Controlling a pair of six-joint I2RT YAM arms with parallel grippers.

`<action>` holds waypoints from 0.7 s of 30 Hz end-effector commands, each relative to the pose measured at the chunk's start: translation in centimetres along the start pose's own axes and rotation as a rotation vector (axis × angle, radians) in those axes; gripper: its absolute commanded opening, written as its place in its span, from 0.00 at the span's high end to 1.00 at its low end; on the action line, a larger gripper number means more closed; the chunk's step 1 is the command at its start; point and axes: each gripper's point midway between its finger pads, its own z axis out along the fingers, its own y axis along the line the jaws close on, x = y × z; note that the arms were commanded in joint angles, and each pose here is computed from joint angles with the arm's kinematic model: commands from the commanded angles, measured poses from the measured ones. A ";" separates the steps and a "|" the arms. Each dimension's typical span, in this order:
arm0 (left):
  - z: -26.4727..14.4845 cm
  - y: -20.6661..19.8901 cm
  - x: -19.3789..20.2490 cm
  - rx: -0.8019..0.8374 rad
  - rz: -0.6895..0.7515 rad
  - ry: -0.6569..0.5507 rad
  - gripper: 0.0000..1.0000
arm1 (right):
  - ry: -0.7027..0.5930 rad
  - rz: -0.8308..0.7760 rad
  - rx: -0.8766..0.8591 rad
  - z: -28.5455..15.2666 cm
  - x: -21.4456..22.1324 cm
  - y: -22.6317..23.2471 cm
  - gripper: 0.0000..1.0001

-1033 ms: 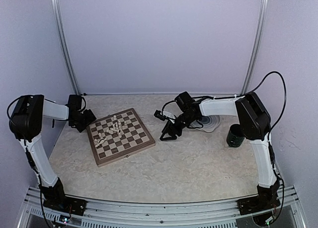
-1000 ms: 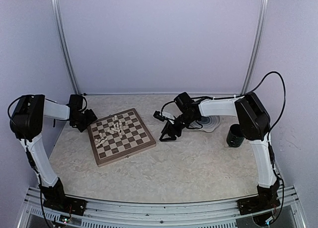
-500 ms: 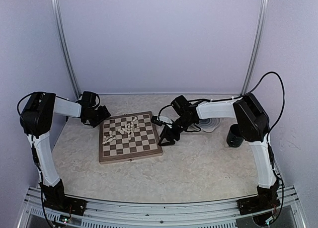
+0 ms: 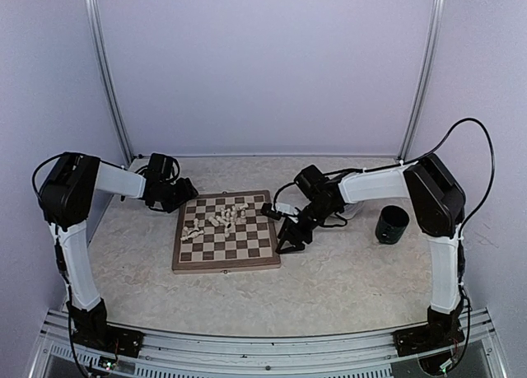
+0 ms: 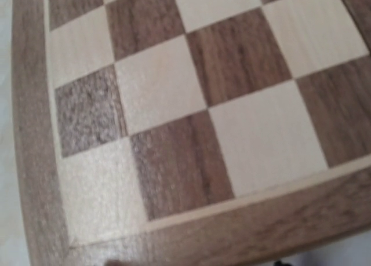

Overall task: Set up the chess pieces on the board
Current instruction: Move the chessboard to the center of the board.

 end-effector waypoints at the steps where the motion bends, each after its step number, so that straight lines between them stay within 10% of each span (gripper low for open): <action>1: -0.6 -2.0 5.9 0.044 0.038 0.153 0.29 | 0.079 -0.014 0.014 -0.8 2.0 1.6 0.35; 21: -5.4 -9.4 18.1 0.122 0.155 0.299 0.29 | 0.272 0.002 -0.034 -4.2 11.2 7.5 0.30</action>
